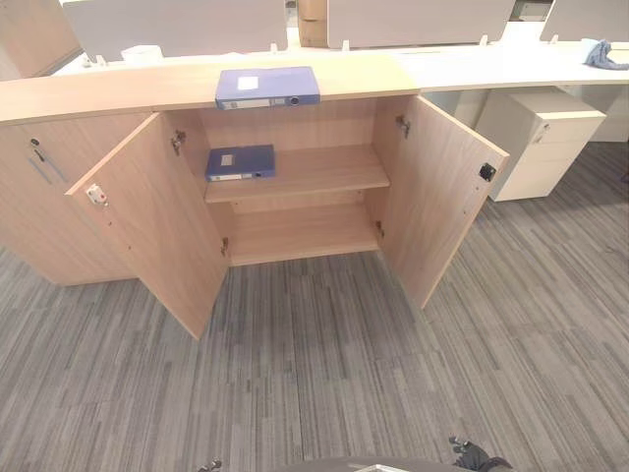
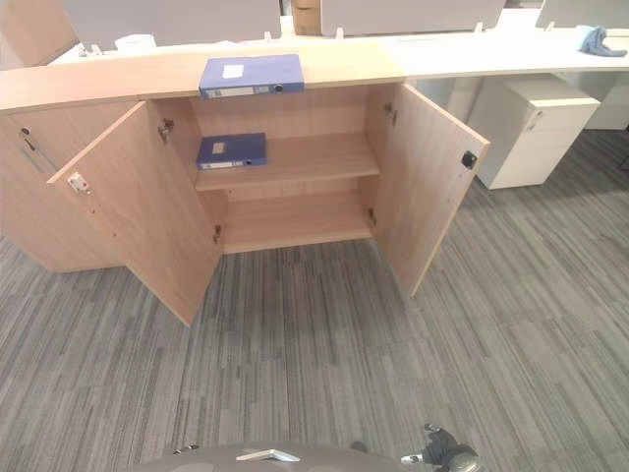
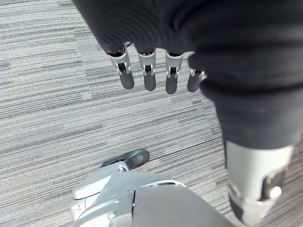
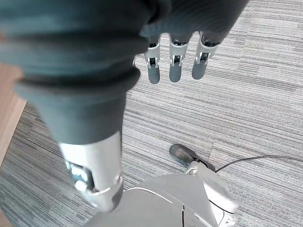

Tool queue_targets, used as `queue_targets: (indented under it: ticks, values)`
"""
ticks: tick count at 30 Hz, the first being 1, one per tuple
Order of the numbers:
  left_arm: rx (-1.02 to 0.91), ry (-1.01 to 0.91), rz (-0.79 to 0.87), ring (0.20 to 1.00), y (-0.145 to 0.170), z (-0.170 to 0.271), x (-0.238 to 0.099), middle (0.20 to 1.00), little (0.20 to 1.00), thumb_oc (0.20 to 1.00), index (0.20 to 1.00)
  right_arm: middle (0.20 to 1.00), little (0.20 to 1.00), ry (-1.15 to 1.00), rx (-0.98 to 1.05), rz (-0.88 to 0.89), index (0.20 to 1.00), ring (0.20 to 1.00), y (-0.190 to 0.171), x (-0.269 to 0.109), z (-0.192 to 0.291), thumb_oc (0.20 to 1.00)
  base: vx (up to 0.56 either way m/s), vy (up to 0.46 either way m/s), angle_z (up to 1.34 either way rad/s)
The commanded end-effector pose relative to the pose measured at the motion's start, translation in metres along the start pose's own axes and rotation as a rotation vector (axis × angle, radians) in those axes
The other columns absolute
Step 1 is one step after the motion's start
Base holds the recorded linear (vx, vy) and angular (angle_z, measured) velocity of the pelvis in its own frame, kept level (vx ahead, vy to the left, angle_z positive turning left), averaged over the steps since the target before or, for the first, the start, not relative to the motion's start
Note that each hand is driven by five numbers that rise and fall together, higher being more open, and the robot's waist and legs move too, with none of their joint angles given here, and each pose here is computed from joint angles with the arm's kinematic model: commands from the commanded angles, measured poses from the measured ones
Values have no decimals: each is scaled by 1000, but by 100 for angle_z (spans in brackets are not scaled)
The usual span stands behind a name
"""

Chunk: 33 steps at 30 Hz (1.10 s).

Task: Put the empty folder in the office cabinet

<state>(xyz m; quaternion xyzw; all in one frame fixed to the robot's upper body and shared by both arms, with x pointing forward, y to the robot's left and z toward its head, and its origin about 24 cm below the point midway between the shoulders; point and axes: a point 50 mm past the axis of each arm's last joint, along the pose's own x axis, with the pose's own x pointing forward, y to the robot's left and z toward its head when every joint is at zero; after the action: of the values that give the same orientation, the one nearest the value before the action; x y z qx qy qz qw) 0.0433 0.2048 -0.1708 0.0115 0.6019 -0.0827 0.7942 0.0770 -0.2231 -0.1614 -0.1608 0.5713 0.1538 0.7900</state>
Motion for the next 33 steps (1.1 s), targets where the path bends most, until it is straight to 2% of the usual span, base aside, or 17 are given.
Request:
queue_targets:
  ticks: [1,33]
  values:
    - [5,1,-9,1000,-1,11,4,1000,1000,1000,1000,1000,1000,-19,-8,-21,1000,1000,-15,0,12,1000,0,0,0]
    - [-29,6,2,1000,3,8,3,1000,1000,1000,1000,1000,1000,1,23,-3,1000,1000,-10,1,6,1000,0,0,0]
